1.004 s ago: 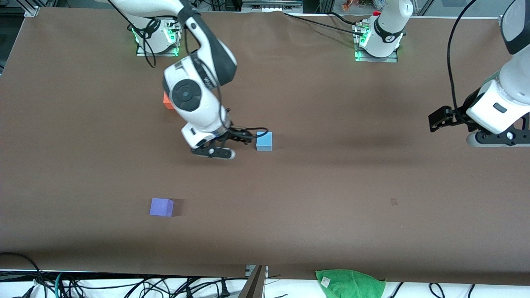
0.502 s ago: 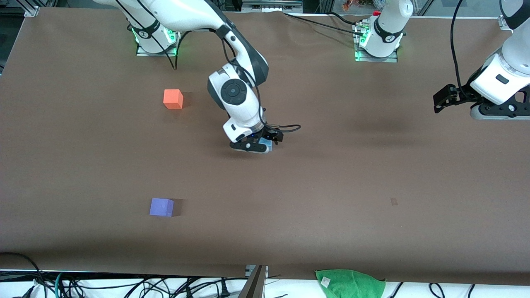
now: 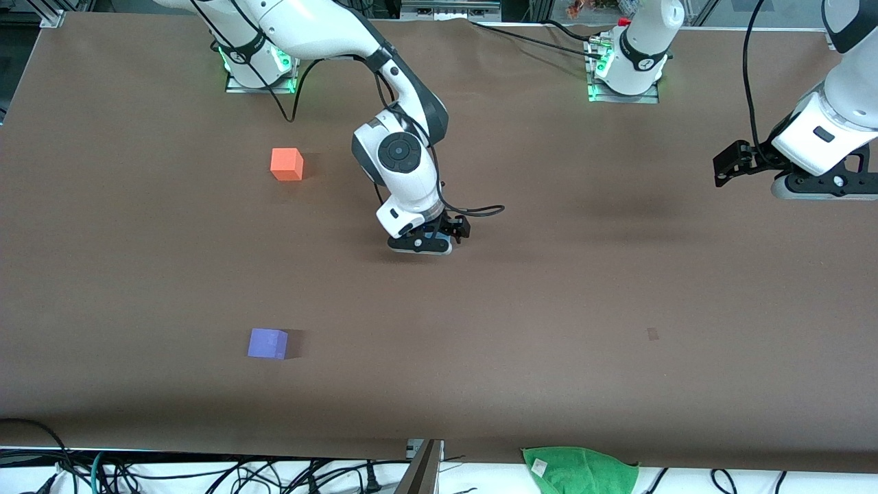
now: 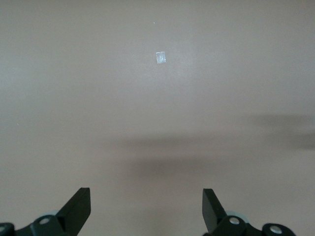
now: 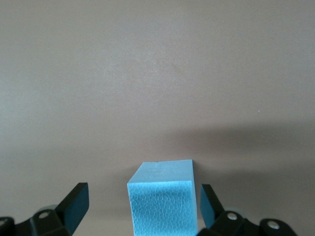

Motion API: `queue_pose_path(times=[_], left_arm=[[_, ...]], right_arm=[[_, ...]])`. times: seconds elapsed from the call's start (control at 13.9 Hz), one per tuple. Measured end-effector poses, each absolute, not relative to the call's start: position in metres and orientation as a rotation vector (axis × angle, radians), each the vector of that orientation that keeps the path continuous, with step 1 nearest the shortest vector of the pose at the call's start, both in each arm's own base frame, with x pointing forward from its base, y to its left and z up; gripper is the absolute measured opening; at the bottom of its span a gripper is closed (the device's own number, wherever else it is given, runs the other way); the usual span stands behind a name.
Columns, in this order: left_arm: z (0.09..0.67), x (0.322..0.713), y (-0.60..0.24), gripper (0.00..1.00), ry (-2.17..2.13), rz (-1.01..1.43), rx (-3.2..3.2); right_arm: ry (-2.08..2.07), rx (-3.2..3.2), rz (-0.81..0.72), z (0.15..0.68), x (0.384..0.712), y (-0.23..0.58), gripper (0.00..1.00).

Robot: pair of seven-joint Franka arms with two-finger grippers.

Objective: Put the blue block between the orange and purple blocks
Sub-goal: 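Close the right gripper on the light-blue cube and lift it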

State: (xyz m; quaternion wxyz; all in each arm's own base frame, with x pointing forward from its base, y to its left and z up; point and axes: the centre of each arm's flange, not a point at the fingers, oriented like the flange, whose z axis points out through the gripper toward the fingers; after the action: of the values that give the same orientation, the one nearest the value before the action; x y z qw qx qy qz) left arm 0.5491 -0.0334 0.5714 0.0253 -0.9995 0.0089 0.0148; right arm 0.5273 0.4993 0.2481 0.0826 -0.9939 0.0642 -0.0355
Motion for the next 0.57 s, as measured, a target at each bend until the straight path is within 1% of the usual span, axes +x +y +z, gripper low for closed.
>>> queue_pose_path(times=[0.29,0.43,0.5,0.57], left_arm=[[0.570,0.548,-0.040,1.00,0.015,0.069,-3.157],[0.570,0.548,-0.039,1.00,0.012,0.072,-3.157],[0.570,0.548,-0.038,1.00,0.011,0.072,-3.157],[0.570,0.548,-0.039,1.00,0.012,0.072,-3.157]], right_arm=[[0.224,-2.996,-0.070,0.217,0.525,0.496,1.00],[0.244,-3.004,-0.059,0.207,0.524,0.495,0.97],[0.247,-3.004,-0.058,0.206,0.524,0.495,0.86],[0.248,-3.003,-0.062,0.207,0.525,0.495,0.72]])
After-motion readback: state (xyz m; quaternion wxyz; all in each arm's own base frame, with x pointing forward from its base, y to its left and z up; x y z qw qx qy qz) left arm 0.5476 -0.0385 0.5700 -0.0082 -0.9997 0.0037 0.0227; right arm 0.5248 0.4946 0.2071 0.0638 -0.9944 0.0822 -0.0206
